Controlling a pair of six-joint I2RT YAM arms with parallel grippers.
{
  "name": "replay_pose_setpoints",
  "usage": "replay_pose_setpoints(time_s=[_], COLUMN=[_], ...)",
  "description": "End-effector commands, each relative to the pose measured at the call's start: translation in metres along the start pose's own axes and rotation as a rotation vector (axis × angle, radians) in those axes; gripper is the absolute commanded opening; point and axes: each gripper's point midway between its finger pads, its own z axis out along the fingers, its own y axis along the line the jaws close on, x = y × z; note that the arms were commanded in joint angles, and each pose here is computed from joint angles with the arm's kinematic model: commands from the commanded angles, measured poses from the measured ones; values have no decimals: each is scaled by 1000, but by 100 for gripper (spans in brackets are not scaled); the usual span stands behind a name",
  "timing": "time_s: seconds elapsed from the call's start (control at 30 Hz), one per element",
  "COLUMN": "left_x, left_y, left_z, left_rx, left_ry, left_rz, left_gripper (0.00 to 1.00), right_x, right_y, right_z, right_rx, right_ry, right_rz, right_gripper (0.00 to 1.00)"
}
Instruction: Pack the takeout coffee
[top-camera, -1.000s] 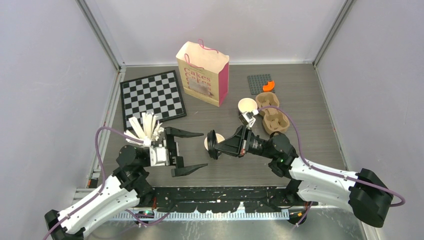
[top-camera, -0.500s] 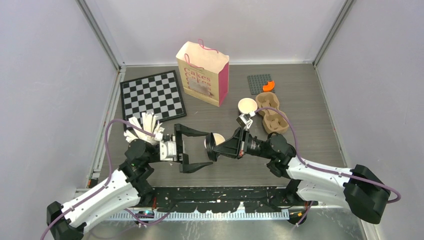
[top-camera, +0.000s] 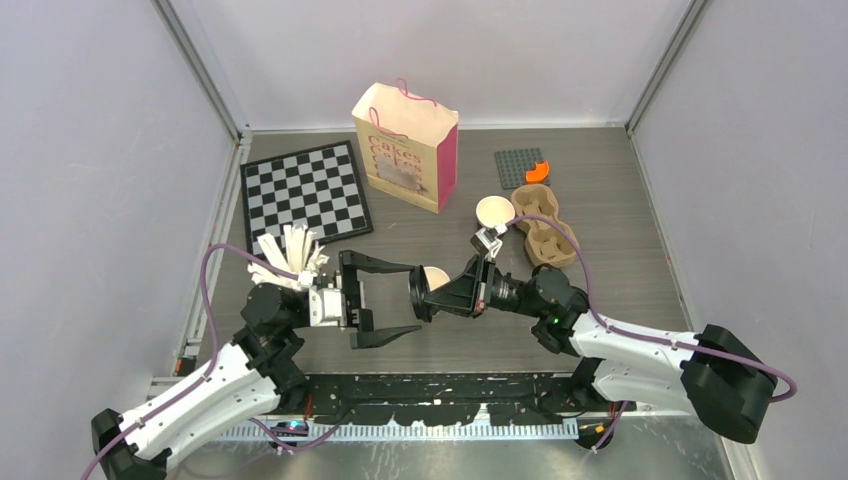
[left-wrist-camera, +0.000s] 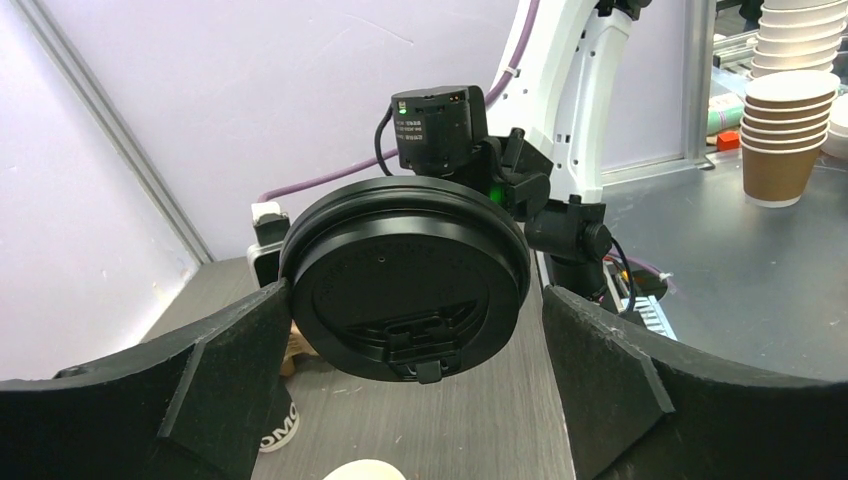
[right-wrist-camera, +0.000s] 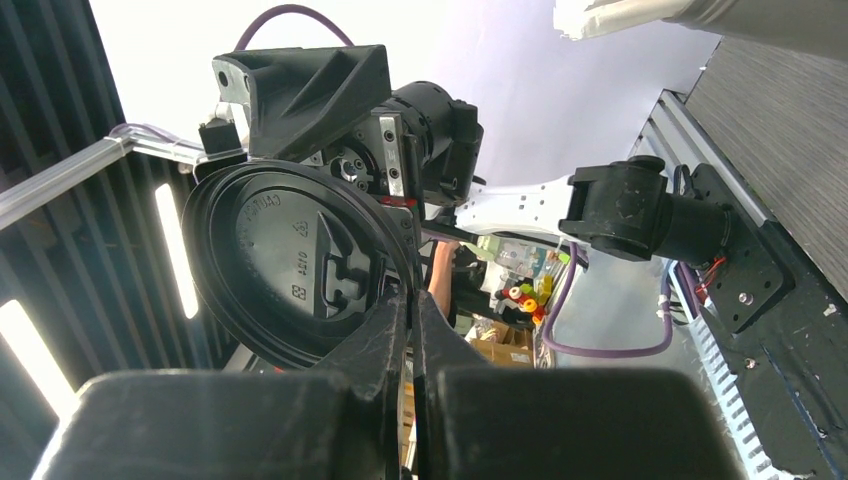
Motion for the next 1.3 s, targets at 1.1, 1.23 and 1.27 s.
replay_pose_setpoints(time_s=[1.1,1.23,1.27], left_x=[17,33,37], left_y=[38,55,59], left_z=[-16,-25,-27], left_rx=[-259,-382,-411], left_ry=[268,467,523], left_rz=[-159,-288,-319], left_gripper=[76,74,74], right_x=[-18,-38,-43], right_y=[-28,-36,-34], right_z=[-45,-94,-105], right_rx=[301,540,582], right_ry=[-186,-333,-369], right_rz=[-207,-339,-369], right_gripper=[67,76,78])
